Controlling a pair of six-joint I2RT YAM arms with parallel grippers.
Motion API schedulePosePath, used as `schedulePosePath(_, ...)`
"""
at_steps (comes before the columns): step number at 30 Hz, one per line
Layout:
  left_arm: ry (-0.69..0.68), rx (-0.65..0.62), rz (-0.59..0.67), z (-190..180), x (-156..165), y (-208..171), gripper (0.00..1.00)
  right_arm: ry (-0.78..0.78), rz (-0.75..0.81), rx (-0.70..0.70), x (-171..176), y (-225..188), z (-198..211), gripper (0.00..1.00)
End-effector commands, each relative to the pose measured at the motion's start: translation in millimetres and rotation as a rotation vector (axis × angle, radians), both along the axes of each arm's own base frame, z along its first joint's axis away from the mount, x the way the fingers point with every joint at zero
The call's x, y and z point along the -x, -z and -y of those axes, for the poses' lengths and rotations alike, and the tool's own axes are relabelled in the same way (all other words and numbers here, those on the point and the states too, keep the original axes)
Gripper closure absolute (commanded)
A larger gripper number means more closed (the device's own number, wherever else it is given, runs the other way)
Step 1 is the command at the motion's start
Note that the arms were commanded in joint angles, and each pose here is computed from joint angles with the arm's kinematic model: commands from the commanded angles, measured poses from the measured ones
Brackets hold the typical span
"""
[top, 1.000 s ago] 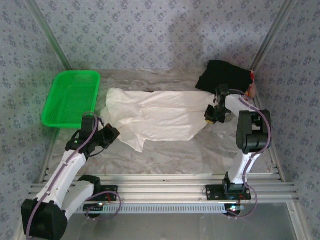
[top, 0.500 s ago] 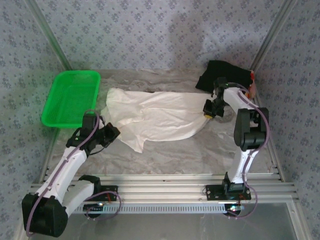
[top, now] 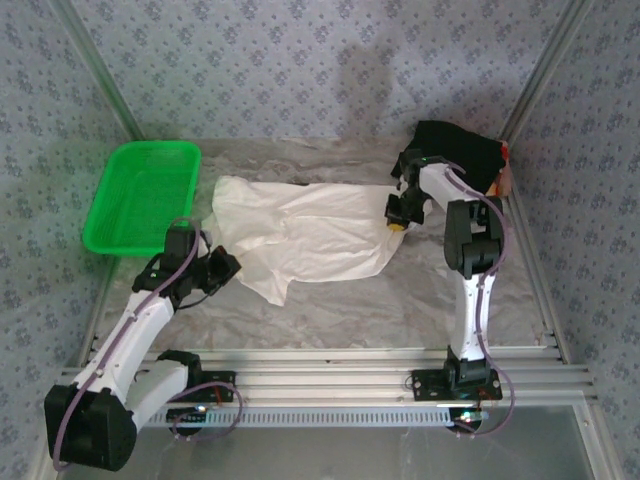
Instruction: Fold and stack the t-shirts
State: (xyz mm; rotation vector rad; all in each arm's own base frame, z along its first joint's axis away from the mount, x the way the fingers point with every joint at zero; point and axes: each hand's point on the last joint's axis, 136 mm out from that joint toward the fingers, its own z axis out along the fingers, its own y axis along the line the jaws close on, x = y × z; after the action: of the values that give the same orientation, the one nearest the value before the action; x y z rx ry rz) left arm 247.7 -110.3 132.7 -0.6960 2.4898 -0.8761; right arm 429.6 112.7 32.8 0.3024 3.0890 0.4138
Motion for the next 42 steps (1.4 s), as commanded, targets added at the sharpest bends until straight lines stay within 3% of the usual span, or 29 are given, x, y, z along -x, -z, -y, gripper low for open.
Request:
schedulePosePath(1, 0.025, 0.006, 0.019, 1.8, -0.3, -12.4, 1.00, -0.021, 0.019, -0.068, -8.8, -1.5, -16.5, 0.89)
schedulePosePath(7, 0.028, 0.006, 0.018, 1.9, 0.5, -12.1, 1.00, -0.029, 0.152, -0.204, -21.4, -49.0, -33.2, 0.61)
schedulePosePath(14, 0.022, 0.011, 0.021, 2.2, -1.6, -11.3, 1.00, 0.107, 0.275, -0.315, 6.8, -119.4, 7.2, 0.48)
schedulePosePath(18, 0.020, 0.015, 0.022, 3.0, -4.1, -10.7, 1.00, 0.213, 0.237, -0.342, 38.2, -111.5, 43.5, 0.49)
schedulePosePath(25, 0.024, 0.018, 0.017, 4.4, -8.3, -10.7, 1.00, 0.324, 0.118, -0.359, 88.8, -48.3, 71.0, 0.74)
schedulePosePath(34, 0.029, 0.010, 0.012, 4.3, -9.4, -12.5, 1.00, 0.389, 0.097, -0.359, 68.4, -0.2, 74.4, 0.78)
schedulePosePath(42, 0.023, 0.004, 0.008, 1.7, -8.2, -11.4, 1.00, 0.367, 0.091, -0.343, 38.9, 8.7, 66.2, 0.78)
